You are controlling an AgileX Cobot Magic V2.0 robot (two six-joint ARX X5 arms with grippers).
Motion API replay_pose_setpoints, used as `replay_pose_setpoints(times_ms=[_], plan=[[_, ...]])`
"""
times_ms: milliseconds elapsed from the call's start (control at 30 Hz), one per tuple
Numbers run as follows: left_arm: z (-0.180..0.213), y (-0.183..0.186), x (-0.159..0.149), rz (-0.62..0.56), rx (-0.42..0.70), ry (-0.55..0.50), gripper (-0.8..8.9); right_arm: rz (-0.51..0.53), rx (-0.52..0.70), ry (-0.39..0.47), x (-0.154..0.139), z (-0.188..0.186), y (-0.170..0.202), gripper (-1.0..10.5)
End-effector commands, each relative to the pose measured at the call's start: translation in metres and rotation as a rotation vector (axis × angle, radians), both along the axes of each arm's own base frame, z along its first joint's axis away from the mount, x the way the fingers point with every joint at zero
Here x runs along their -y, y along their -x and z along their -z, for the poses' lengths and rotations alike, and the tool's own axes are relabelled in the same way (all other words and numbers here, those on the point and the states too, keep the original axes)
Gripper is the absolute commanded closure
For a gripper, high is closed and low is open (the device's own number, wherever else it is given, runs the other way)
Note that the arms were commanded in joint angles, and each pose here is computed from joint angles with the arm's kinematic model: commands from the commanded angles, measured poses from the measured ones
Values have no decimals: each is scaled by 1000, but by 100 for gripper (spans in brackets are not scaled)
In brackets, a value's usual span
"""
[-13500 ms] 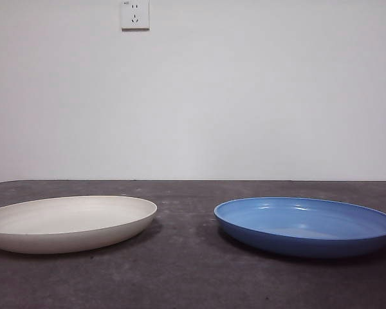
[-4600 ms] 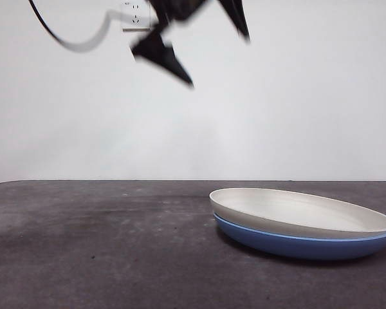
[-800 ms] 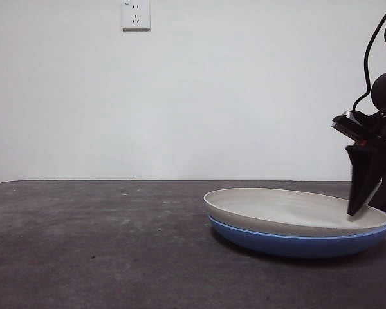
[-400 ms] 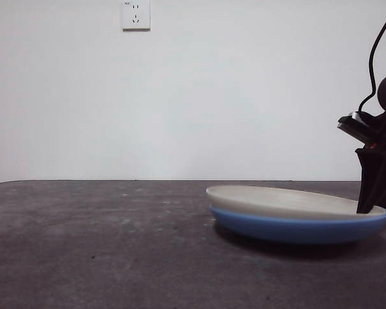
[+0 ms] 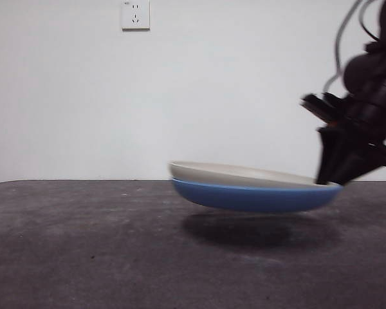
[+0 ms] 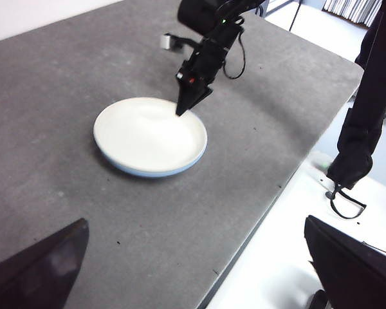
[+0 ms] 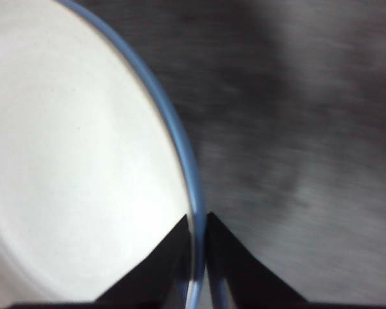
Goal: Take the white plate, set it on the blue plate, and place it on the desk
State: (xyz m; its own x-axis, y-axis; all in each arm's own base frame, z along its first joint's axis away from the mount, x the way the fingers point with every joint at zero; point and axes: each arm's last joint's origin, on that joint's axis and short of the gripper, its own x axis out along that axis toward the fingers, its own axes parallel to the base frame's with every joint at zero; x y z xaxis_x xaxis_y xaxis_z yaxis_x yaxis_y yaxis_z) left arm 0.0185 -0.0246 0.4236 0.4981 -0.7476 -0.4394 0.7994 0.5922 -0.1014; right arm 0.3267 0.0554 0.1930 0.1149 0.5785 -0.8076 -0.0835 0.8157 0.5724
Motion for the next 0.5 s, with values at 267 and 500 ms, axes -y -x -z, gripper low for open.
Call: replay_pose_setpoints(times_ms=[267,500], plan=[[-6,-1,1,12,54,15,215,-61,17,15,-58,-1,-1,937],[-6,-1,1,12,55,15,215,-63,-21,12,-74,20,-6,937]])
